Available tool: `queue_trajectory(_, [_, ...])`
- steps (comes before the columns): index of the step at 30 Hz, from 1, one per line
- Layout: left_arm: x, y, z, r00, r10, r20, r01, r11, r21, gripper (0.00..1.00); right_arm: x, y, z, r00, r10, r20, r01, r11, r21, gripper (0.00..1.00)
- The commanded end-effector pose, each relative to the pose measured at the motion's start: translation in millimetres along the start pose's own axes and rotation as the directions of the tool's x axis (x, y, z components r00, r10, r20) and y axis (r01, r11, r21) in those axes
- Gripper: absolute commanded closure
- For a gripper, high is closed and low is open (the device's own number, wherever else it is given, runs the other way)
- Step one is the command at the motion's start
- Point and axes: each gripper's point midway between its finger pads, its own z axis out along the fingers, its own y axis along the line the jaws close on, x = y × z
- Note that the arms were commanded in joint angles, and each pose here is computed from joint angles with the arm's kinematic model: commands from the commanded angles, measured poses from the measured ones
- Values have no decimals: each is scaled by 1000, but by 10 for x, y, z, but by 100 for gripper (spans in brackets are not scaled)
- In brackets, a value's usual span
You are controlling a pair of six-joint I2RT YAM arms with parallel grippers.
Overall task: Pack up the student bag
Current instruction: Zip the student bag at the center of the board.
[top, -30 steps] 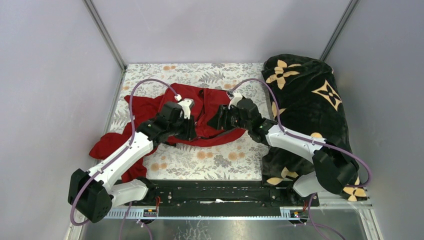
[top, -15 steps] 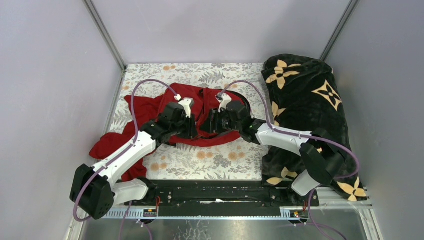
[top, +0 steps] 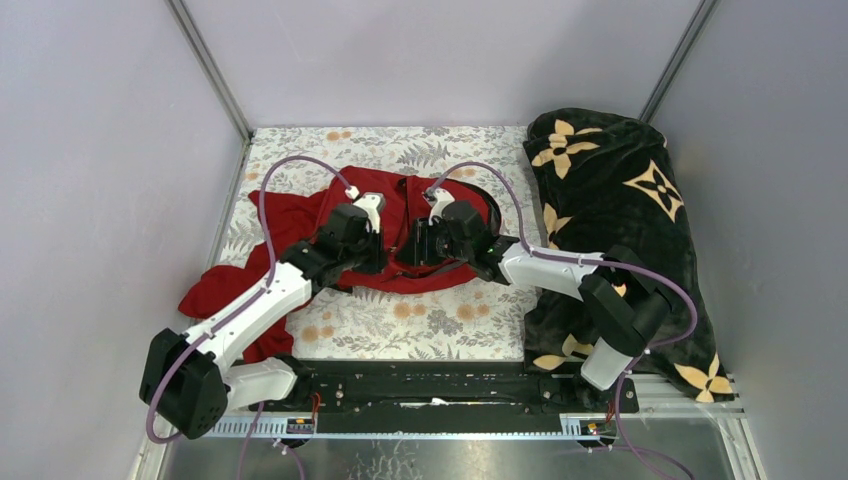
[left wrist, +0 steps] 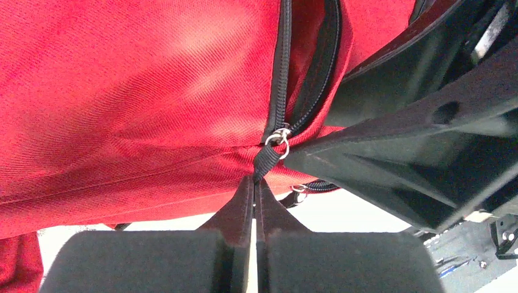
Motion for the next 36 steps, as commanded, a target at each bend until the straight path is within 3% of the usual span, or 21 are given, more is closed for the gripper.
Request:
queue_trajectory(1, [-423, -52, -148, 989, 27, 144, -25, 1000, -15, 100, -233, 143, 64, 996, -34, 79, 36, 999, -24, 60])
queue_trajectory(3, [-486, -74, -185, 986, 35, 163, -34, 999, -10, 100, -206, 111, 61, 997, -27, 79, 28, 999, -17, 76])
queue_trajectory(5, [-571, -51, -207, 981, 40, 189, -34, 999, -32, 100, -181, 88, 58, 997, -18, 78, 19, 1000, -12, 98])
queue_trajectory(6, [-613, -52, -209, 979, 43, 200, -36, 999, -36, 100, -172, 82, 54, 997, -15, 78, 16, 1000, -11, 100])
queue_trajectory(22, [-1216, -83, -6, 966, 60, 251, -42, 996, -76, 100, 85, -139, 6, 1000, 7, 19, -8, 998, 59, 100])
queue_trajectory(36, [-1840, 176, 342, 942, -79, 327, 105, 992, -63, 100, 237, -194, -121, 1000, 16, -17, -15, 997, 81, 100])
